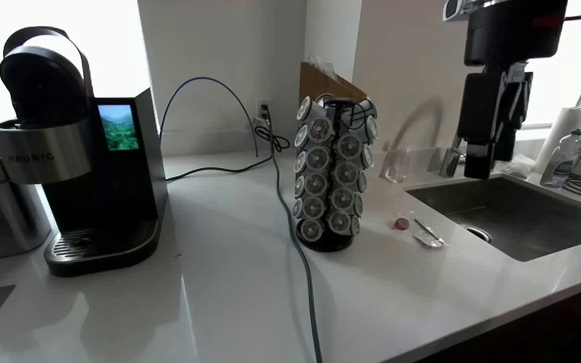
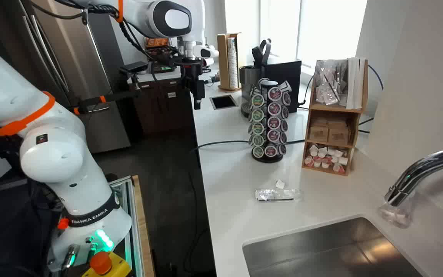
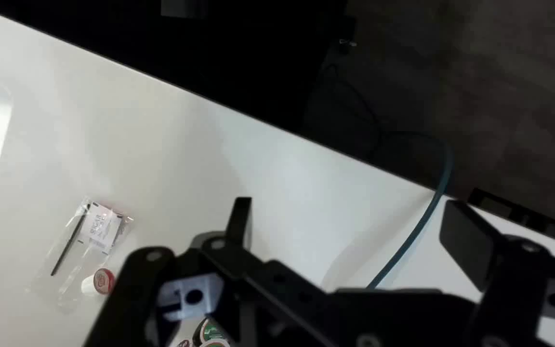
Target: Pick up the circular object on the counter and place it on the bottom compartment of the brown shelf
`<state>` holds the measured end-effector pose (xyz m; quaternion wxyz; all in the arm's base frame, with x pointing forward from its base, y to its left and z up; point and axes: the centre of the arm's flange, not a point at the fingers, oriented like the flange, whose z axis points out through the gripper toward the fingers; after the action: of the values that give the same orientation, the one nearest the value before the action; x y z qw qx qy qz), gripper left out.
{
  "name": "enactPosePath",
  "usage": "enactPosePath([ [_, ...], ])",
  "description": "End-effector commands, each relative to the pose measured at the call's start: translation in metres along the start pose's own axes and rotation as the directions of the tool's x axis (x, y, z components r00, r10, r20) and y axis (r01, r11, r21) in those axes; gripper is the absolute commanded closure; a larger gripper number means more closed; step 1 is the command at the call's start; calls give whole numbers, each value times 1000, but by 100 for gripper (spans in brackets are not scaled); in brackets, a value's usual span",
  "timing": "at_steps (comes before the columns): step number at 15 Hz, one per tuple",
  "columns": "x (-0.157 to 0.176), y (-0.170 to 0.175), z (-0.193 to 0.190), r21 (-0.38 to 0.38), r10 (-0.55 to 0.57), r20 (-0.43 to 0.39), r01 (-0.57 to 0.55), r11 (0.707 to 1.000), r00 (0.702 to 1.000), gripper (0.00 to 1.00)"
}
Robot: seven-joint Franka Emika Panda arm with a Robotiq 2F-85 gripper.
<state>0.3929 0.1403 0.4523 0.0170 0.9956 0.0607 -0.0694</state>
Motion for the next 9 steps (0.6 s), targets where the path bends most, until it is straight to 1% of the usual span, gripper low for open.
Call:
enactPosePath([
  [1,0,0,0,0,0,0,0,1000,1000,0],
  [8,0,0,0,0,0,0,0,1000,1000,0],
  [9,3,4,1,3,3,-11,-3,1000,1000,0],
])
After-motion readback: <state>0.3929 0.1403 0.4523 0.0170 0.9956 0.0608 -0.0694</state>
